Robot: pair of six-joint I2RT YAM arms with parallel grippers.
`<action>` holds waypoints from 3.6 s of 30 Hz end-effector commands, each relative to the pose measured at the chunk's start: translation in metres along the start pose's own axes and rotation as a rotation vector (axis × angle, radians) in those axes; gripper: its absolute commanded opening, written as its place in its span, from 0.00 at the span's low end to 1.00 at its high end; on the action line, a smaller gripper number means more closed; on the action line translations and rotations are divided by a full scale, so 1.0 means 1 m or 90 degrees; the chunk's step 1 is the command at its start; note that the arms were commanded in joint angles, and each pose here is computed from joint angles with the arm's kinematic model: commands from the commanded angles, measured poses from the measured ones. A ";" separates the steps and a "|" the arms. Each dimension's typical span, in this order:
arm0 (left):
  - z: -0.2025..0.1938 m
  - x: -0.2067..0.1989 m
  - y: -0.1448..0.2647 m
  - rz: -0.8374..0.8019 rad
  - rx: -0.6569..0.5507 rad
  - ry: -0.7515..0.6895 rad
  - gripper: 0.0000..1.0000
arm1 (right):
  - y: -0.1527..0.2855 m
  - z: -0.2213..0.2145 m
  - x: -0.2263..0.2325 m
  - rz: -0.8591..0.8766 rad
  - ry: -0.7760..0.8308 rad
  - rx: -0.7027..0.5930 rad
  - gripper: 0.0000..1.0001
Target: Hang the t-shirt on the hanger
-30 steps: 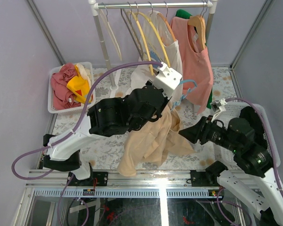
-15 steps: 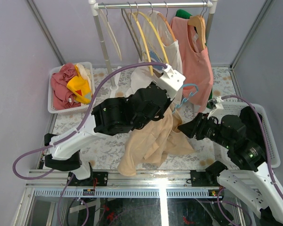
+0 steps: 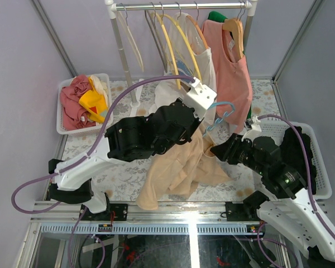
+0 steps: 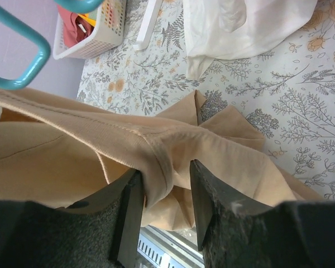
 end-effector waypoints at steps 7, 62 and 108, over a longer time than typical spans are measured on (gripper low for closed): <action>0.019 0.008 0.019 -0.031 -0.089 0.066 0.00 | -0.008 0.003 -0.001 0.020 -0.017 -0.037 0.05; 0.016 0.019 0.099 -0.221 -0.467 0.134 0.00 | 0.062 -0.015 0.001 0.080 0.021 0.019 0.00; -0.030 0.029 0.078 -0.037 -0.554 -0.025 0.00 | 0.146 0.009 0.047 0.161 0.028 -0.056 0.00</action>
Point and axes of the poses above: each gripper's point midway between its finger pads, its own y axis back along the fingers, its own x axis along the line the jaws close on, z = x × y, the point moved 9 cm from there along y, back along the fingers, and after that the axes turned 13 degrees about -y, right-handed, at the moved point
